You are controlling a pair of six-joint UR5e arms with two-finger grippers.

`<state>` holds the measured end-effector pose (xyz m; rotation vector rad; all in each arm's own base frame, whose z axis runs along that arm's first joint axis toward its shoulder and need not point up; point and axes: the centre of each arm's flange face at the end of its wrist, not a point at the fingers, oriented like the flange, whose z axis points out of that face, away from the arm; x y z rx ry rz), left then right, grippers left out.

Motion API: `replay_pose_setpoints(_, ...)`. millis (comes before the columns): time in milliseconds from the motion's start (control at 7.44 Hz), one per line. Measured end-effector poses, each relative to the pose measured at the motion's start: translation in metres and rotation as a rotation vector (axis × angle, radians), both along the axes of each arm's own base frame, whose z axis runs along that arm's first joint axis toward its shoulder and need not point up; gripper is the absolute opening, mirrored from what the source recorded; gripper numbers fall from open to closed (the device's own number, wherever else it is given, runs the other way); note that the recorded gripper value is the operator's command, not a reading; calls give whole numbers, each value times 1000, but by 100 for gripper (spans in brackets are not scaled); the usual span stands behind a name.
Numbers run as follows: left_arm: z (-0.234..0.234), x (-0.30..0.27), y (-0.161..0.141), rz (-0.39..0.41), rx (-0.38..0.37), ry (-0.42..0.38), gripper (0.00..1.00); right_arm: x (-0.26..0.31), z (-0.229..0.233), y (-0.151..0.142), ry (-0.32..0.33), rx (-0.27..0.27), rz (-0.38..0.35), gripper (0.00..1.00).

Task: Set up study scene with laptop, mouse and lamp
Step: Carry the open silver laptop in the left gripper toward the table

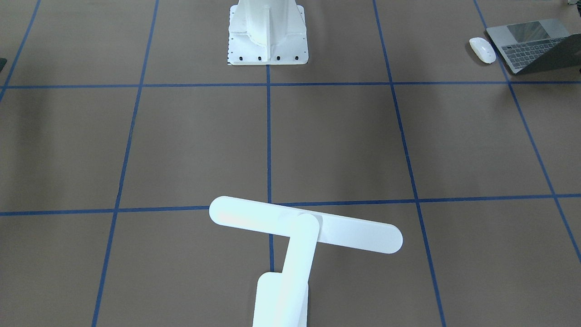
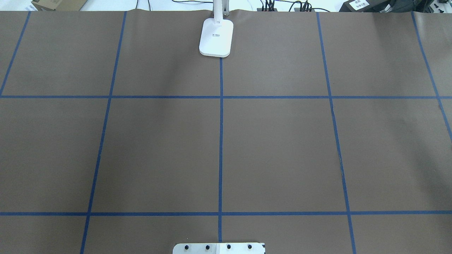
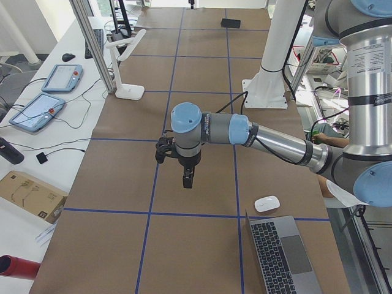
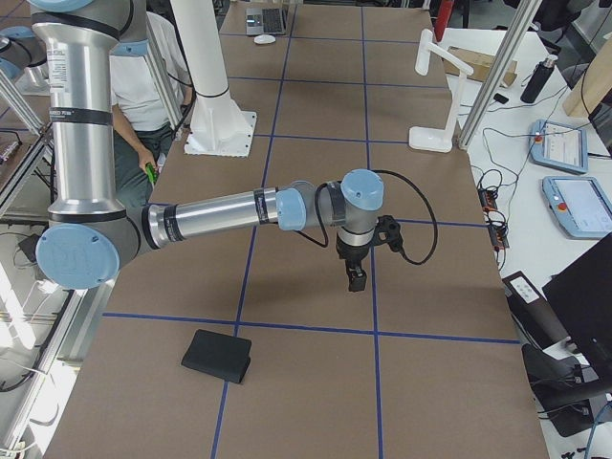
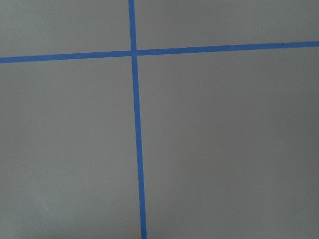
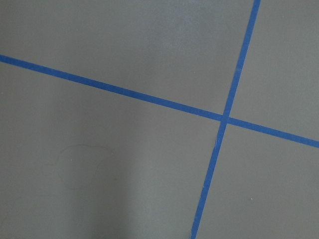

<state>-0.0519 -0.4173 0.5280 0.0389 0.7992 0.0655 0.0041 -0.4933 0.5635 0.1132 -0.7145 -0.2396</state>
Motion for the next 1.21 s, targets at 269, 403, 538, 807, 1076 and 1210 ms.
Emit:
replay_pose_setpoints(269,-13,0,2,1,25,0,100,0,-1,0,-2,3,0,99)
replay_pose_setpoints(403,-16,1,3,1,31,0,100,0,-2,0,-3,5,-1,99)
replay_pose_setpoints(538,-18,1,3,1,35,0,100,-1,-3,0,-4,5,-2,99)
replay_pose_setpoints(807,-20,1,2,-6,31,2,99,-1,-4,0,-7,8,-4,99)
replay_pose_setpoints(1076,-15,-1,7,-17,14,3,99,-1,-5,0,-9,10,-3,99)
replay_pose_setpoints(1210,-4,-3,14,-21,-11,2,99,-2,-5,-1,-11,20,-3,99)
